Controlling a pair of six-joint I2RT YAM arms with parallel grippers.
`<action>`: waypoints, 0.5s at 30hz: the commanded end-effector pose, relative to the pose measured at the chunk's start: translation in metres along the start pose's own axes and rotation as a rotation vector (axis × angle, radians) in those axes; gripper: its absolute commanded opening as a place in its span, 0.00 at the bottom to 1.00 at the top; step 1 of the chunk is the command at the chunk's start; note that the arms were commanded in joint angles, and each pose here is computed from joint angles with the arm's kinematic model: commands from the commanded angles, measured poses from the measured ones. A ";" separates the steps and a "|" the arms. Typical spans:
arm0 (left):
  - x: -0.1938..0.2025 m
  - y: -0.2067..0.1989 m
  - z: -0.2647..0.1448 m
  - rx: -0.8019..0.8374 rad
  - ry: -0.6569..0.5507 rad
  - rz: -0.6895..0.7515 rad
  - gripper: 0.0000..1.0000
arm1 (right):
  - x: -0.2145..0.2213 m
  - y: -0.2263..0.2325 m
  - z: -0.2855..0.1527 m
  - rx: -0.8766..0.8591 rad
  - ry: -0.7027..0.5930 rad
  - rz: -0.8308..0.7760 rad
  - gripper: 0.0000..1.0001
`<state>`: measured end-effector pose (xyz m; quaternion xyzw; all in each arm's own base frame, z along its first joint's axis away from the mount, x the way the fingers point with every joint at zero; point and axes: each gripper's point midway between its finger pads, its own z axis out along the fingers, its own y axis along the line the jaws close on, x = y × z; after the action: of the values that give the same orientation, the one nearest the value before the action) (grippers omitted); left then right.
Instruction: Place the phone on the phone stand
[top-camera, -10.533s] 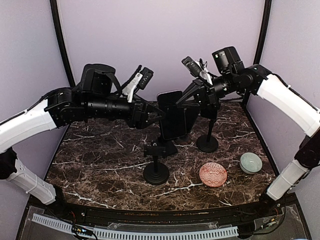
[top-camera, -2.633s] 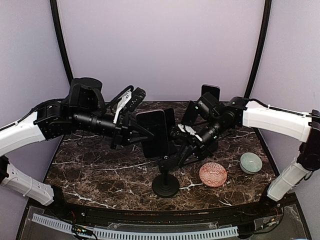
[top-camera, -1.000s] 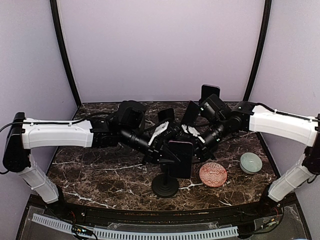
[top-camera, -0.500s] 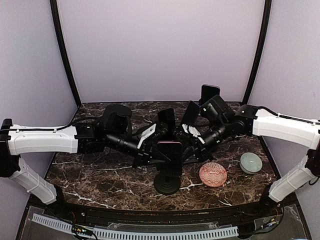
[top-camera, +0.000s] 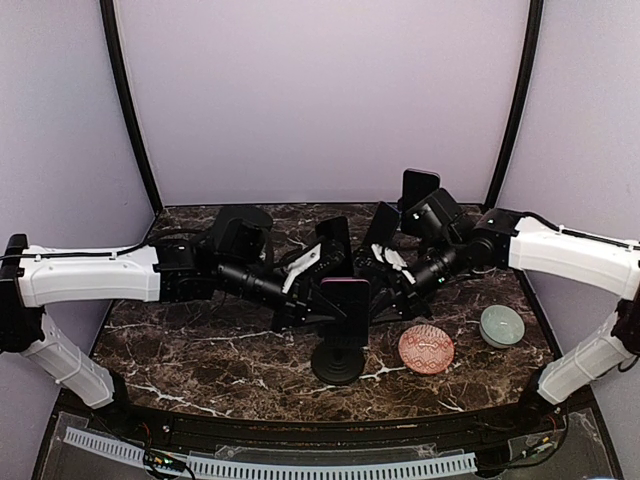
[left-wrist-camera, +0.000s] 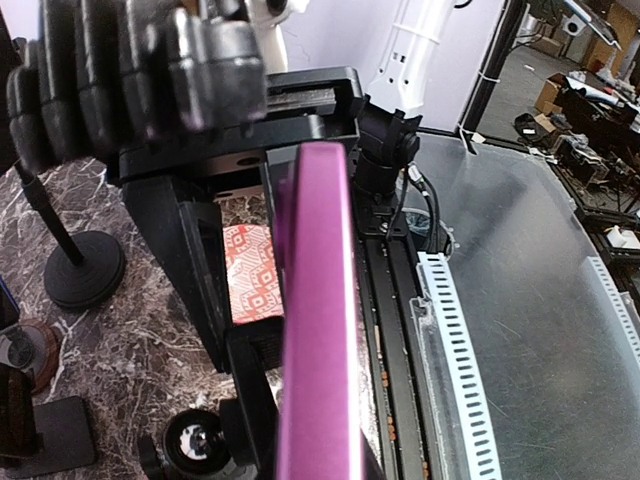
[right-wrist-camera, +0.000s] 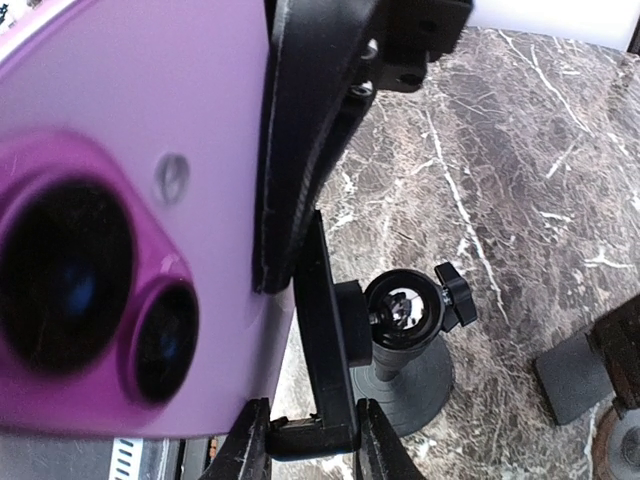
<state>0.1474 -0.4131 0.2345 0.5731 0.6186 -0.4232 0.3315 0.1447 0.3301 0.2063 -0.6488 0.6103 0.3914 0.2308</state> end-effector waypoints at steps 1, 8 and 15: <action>0.056 0.024 -0.018 -0.144 0.216 -0.160 0.00 | 0.014 0.015 -0.035 0.008 0.030 0.078 0.00; 0.075 0.024 -0.025 -0.185 0.275 -0.211 0.00 | 0.017 0.015 -0.043 0.012 0.002 0.064 0.00; 0.082 0.052 -0.015 -0.288 0.333 -0.219 0.00 | 0.004 0.052 -0.051 -0.190 -0.054 0.000 0.00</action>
<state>0.1631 -0.4194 0.2336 0.5507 0.6540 -0.3930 0.3385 0.1468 0.3061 0.2153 -0.6515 0.6006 0.3989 0.2362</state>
